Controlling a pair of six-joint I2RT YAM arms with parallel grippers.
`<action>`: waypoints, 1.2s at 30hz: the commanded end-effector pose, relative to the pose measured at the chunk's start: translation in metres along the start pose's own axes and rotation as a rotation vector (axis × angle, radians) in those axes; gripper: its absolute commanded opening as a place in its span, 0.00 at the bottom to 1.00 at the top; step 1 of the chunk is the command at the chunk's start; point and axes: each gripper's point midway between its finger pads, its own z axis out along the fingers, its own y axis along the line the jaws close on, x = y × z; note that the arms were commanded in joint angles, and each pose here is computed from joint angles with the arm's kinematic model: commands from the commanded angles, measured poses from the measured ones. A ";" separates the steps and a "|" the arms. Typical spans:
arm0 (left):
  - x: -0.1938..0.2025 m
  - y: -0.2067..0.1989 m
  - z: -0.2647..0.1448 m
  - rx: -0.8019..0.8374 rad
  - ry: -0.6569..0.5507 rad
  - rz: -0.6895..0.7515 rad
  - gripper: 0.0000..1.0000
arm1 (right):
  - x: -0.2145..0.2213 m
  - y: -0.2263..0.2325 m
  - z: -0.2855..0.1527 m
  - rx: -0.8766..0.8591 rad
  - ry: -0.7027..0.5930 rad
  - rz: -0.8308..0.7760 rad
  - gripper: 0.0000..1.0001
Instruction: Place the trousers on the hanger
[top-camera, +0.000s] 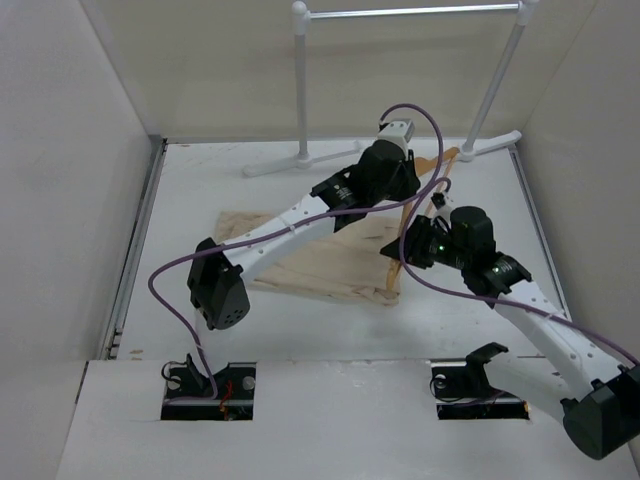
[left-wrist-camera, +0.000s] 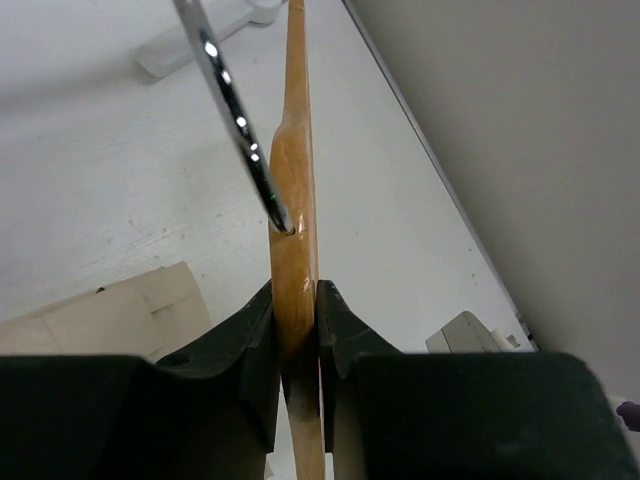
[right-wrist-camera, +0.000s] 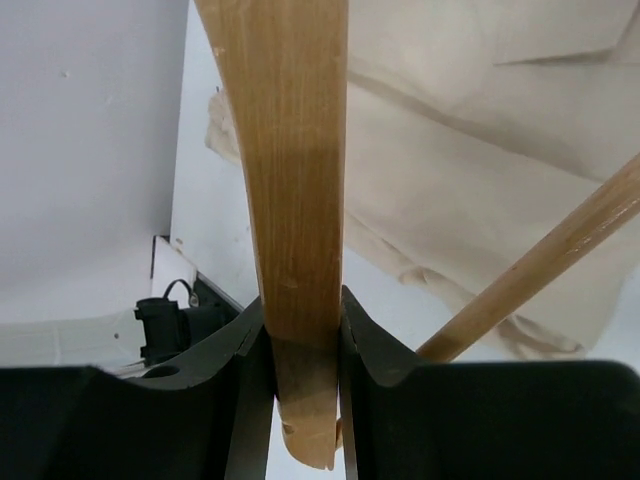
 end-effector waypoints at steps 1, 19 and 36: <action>-0.018 0.000 -0.009 -0.024 -0.100 -0.012 0.03 | -0.006 0.008 -0.020 -0.031 -0.070 -0.021 0.32; 0.080 0.038 0.010 -0.127 -0.169 -0.409 0.00 | -0.040 -0.088 -0.029 0.257 -0.273 0.153 0.15; 0.156 0.079 0.024 -0.220 -0.036 -0.393 0.00 | -0.022 -0.166 0.079 0.415 -0.141 0.164 0.41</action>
